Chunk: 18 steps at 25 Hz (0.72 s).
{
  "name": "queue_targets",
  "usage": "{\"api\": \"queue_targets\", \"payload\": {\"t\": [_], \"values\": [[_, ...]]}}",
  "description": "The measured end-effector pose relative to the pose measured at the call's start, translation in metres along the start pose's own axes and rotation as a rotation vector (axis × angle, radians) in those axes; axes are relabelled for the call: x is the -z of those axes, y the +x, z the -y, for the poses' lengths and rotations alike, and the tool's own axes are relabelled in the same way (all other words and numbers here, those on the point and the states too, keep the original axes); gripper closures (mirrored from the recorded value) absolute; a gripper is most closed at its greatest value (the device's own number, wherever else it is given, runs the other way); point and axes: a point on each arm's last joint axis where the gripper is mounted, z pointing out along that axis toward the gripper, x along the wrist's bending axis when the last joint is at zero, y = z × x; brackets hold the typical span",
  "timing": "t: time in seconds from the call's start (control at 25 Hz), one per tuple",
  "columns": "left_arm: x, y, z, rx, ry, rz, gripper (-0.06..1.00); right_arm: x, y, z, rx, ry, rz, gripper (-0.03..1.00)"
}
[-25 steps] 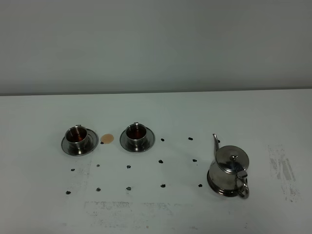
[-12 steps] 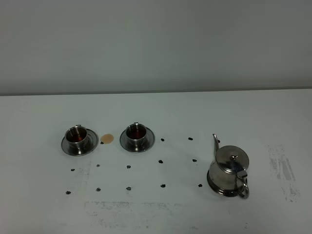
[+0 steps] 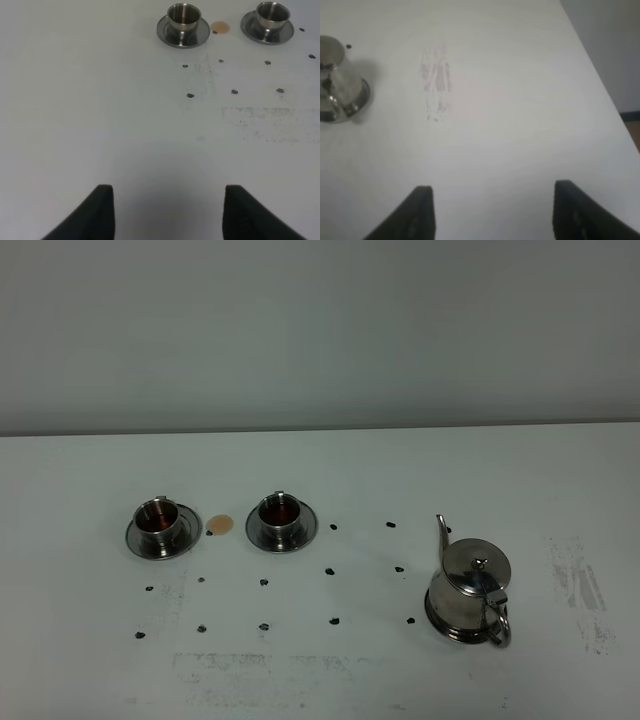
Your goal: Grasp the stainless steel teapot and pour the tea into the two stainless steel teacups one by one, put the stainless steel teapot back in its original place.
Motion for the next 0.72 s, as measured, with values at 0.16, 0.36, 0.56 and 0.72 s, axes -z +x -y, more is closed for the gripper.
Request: {"api": "queue_targets", "payload": {"t": [0.16,0.36,0.56,0.72], "values": [[0.0,0.0,0.0,0.0,0.0,0.0,0.41,0.0001,0.0019,0.001,0.018,0.011,-0.021,0.44],[0.0,0.0,0.0,0.0,0.0,0.0,0.41,0.0001,0.0026,0.0014,0.027,0.015,-0.029,0.44],[0.0,0.0,0.0,0.0,0.0,0.0,0.41,-0.0005,0.0031,-0.0012,0.025,-0.016,-0.034,0.44],[0.0,0.0,0.0,0.0,0.0,0.0,0.41,-0.0072,0.0062,-0.0011,0.037,-0.041,-0.06,0.44]]}}
